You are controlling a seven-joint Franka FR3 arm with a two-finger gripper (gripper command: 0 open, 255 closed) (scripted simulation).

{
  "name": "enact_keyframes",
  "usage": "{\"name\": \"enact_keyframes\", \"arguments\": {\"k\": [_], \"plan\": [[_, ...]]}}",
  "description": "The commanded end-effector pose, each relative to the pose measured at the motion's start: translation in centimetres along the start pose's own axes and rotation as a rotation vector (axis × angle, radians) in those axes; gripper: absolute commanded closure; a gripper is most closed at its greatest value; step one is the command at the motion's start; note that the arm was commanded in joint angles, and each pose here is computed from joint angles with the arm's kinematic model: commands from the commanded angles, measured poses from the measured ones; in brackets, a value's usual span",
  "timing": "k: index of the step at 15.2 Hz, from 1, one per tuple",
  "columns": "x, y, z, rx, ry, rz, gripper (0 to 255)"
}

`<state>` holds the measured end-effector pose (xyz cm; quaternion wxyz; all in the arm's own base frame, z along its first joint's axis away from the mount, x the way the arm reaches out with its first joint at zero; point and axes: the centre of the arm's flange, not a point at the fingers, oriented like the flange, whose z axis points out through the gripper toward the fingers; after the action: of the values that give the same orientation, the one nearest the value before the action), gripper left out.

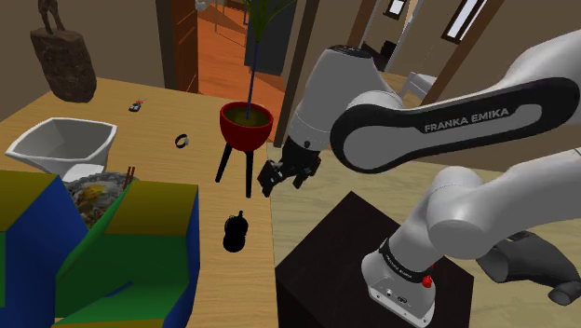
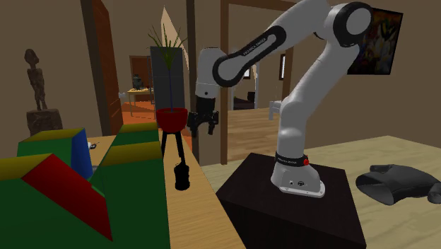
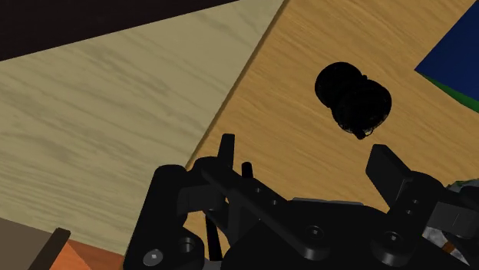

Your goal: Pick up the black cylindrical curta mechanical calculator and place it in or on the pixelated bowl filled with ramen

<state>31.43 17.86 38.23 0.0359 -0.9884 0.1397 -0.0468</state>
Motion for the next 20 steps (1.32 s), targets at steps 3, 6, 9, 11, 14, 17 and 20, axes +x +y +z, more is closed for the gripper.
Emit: {"name": "enact_keyframes", "arguments": {"k": [3, 6, 9, 11, 14, 17, 20], "plan": [[-0.7, -3.3, 4.0, 0.01, 0.034, 0.016, 0], [-1.1, -5.8, 7.1, 0.014, 0.058, 0.027, 0], [-1.4, -8.3, 10.1, 0.019, 0.082, 0.038, 0], [-1.4, -8.5, 10.9, 0.02, 0.084, 0.039, 0], [-1.3, -8.5, 12.5, 0.02, 0.084, 0.039, 0], [-1.1, -8.6, 14.4, 0.02, 0.084, 0.039, 0], [-1.1, -8.6, 14.4, 0.02, 0.084, 0.039, 0]]}}
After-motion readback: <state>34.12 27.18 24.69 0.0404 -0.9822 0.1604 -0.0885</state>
